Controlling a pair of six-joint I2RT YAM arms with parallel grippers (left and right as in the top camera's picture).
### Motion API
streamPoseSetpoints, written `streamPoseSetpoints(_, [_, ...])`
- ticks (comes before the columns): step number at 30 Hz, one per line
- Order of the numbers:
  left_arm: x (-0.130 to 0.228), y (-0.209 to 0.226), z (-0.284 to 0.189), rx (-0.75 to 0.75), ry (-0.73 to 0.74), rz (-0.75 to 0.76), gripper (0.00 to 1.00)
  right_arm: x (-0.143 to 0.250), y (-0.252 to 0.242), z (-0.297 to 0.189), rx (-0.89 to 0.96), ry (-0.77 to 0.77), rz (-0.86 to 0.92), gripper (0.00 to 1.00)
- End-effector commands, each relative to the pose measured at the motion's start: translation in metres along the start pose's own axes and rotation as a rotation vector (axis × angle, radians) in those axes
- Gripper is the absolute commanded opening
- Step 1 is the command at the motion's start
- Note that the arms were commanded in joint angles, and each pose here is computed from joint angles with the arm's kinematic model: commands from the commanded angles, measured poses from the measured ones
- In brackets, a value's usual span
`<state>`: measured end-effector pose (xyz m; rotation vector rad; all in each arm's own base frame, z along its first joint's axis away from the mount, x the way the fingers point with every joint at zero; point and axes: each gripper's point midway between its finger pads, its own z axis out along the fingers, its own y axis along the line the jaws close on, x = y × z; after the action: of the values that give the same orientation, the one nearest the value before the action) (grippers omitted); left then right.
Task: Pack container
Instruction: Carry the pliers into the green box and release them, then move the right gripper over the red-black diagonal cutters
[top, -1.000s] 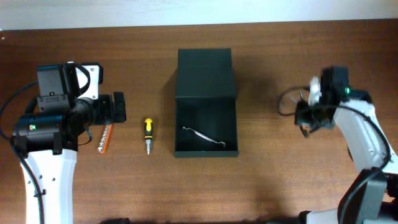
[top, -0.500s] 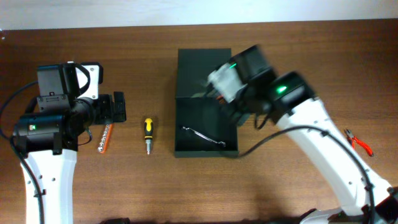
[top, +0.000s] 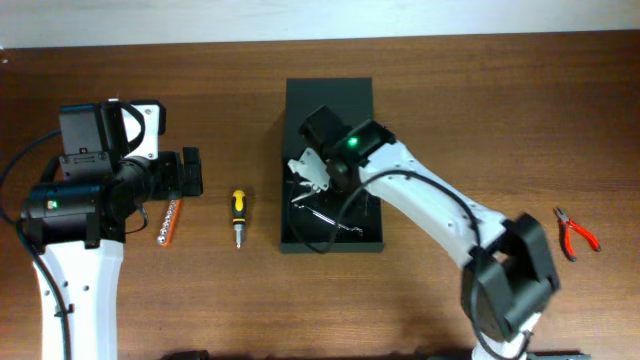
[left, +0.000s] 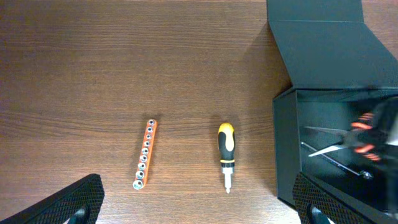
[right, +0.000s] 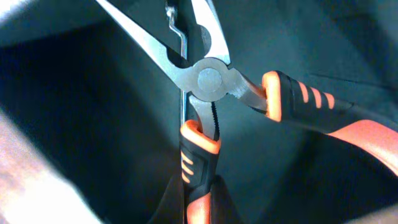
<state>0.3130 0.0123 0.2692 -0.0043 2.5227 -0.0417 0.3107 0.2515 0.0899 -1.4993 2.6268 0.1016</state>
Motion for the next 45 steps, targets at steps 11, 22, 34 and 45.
streamPoseSetpoints(11, [-0.004,-0.002,-0.005,0.007,-0.020,0.019,0.99,0.004,-0.014,0.029,-0.046,0.042,0.107,0.37])
streamPoseSetpoints(22, [-0.004,-0.002,-0.005,0.007,-0.020,0.020,0.99,-0.003,-0.066,-0.106,0.182,-0.106,0.319,0.57])
streamPoseSetpoints(34, [-0.004,-0.002,-0.005,0.007,-0.020,0.020,0.99,0.205,-0.164,-0.276,0.473,-0.229,1.290,0.77])
streamPoseSetpoints(45, [-0.004,-0.002,-0.005,0.007,-0.019,0.019,0.99,0.355,-0.177,-0.194,0.310,0.063,1.632,0.79])
